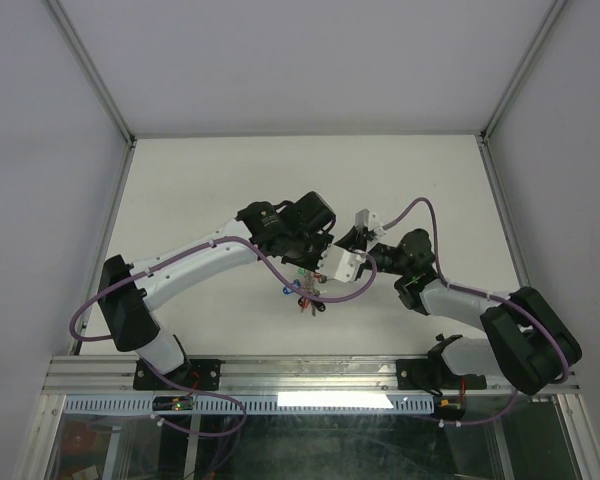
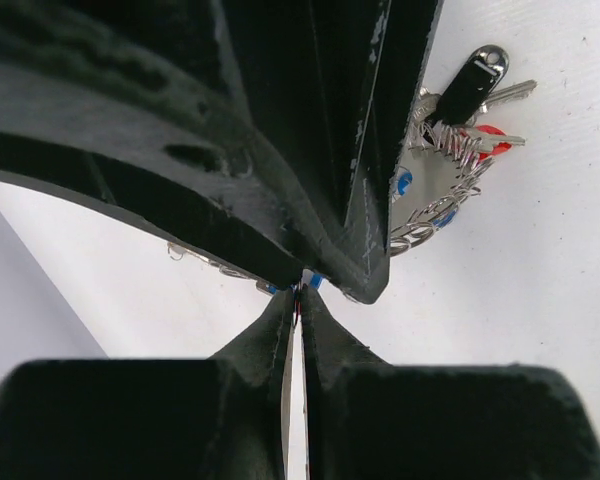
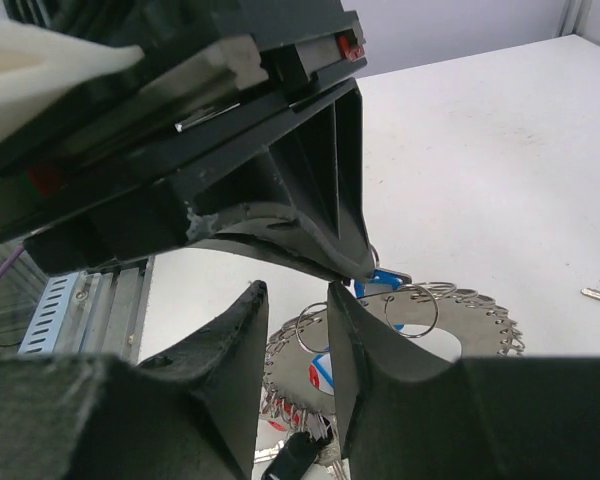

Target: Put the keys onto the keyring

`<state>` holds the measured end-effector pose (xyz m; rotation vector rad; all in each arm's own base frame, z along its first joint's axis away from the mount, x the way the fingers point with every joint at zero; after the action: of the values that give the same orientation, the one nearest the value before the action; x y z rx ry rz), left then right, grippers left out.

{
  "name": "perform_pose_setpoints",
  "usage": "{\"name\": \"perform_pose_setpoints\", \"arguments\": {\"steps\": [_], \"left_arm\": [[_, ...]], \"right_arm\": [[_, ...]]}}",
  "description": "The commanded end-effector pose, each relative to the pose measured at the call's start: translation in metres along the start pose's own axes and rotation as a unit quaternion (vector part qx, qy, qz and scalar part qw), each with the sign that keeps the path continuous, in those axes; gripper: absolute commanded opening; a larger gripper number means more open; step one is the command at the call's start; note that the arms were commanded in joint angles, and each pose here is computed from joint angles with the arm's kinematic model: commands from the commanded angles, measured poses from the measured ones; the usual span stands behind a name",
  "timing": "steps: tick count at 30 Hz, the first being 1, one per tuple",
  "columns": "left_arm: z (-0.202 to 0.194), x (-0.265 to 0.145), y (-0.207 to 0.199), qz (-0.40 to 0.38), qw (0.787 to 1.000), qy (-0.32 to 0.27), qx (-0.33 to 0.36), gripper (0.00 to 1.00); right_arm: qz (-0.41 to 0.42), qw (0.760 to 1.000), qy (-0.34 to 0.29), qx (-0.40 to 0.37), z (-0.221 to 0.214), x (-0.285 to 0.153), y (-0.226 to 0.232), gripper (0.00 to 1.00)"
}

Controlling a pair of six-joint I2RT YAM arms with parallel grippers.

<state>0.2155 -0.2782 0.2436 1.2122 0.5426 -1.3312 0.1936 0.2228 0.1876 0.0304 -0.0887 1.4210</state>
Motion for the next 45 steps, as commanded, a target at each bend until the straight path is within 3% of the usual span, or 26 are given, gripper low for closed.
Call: {"name": "perform_pose_setpoints", "arguments": {"steps": [1, 23, 27, 30, 36, 41, 45], "left_arm": [[0.016, -0.022, 0.01, 0.036, 0.999, -0.032, 0.017, 0.0], [0.023, -0.027, 0.008, 0.026, 0.997, -0.061, 0.026, 0.0], [0.024, -0.027, 0.008, 0.024, 0.997, -0.067, 0.028, 0.0], [0.025, -0.028, 0.008, 0.024, 0.997, -0.071, 0.03, 0.0], [0.022, -0.032, 0.006, 0.039, 0.996, -0.08, 0.026, 0.0], [0.015, -0.038, 0.002, 0.071, 0.993, -0.092, 0.01, 0.27], [0.004, -0.043, -0.005, 0.074, 0.991, -0.108, -0.015, 0.32]], "right_arm": [[0.0, 0.999, -0.034, -0.041, 0.021, 0.008, -0.006, 0.33], [-0.011, 0.998, -0.014, -0.056, 0.006, 0.014, -0.018, 0.29], [-0.002, 0.998, -0.013, -0.059, 0.005, 0.015, -0.017, 0.2], [0.01, 0.998, -0.012, -0.069, 0.003, 0.014, -0.015, 0.01], [-0.004, 0.995, -0.014, -0.098, 0.002, 0.007, -0.012, 0.0], [-0.021, 0.994, -0.022, -0.106, 0.004, -0.001, -0.014, 0.0], [-0.024, 0.992, -0.038, -0.116, 0.006, -0.006, -0.013, 0.0]]}}
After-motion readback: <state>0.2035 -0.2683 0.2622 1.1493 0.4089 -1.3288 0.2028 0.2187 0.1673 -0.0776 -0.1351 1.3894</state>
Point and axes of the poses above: each gripper's point midway between its finger pads, its own x axis out along the fingers, its own y axis along the line the jaws close on, z = x × y, the point moved 7 cm from there along -x, back along the fingers, and after that the axes turned 10 degrees about -x, right-handed, at the moved point
